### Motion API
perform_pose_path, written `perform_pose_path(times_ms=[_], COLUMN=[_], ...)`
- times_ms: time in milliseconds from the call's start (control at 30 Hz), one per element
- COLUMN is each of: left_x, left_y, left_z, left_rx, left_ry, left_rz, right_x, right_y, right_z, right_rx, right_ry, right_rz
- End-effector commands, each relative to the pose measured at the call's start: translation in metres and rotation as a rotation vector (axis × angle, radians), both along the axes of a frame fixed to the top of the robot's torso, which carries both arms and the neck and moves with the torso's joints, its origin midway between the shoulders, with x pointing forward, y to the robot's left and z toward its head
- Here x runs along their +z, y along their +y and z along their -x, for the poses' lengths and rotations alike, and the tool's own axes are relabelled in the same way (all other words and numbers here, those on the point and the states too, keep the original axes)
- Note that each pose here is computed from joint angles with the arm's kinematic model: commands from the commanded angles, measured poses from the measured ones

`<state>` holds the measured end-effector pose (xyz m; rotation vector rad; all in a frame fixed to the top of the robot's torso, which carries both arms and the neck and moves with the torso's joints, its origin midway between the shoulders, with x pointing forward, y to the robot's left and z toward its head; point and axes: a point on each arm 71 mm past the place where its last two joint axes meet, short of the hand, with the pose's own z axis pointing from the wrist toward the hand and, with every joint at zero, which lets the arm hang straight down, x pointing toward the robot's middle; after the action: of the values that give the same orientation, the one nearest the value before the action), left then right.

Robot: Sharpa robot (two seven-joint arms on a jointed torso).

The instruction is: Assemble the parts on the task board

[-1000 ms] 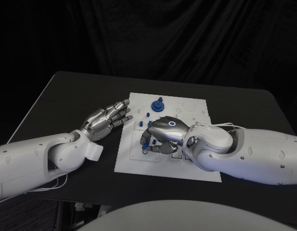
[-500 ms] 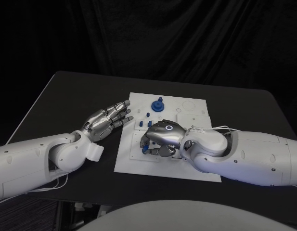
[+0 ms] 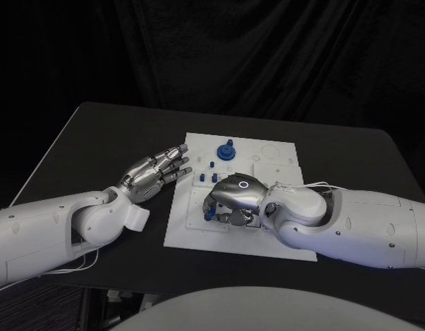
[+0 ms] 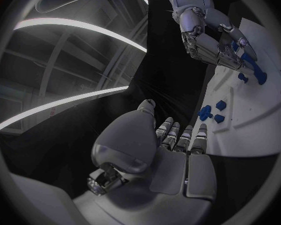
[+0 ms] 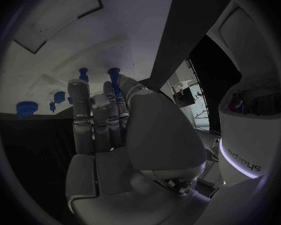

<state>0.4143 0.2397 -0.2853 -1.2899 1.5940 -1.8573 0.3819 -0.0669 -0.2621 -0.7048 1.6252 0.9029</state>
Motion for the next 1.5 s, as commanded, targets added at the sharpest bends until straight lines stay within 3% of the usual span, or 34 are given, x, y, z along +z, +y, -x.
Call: perform_pose_path(times_ms=[33,867,1133,1267,1500], left_x=[0.0000,-0.0021,-0.0024,-0.0023,-0.0022], left_y=[-0.002,-0.004,-0.003,-0.001,0.001], left_z=[0.0010,0.0013,0.0017,0.0018,0.0013], left_rx=[-0.013,-0.022,-0.019,-0.014,-0.004], left_ry=[-0.001,0.007,0.008,0.007,0.001], left_rz=[0.014,0.014,0.012,0.010,0.008], right_x=[-0.002,-0.009,-0.006,0.004,0.046], right_y=[-0.001,0.005,-0.003,-0.016,-0.049], right_z=[0.001,-0.001,0.000,0.000,-0.006], right_rx=[-0.005,-0.001,-0.021,-0.050,-0.117], right_ry=[0.001,0.018,0.017,-0.012,-0.074], right_rz=[0.021,0.027,-0.013,-0.072,-0.181])
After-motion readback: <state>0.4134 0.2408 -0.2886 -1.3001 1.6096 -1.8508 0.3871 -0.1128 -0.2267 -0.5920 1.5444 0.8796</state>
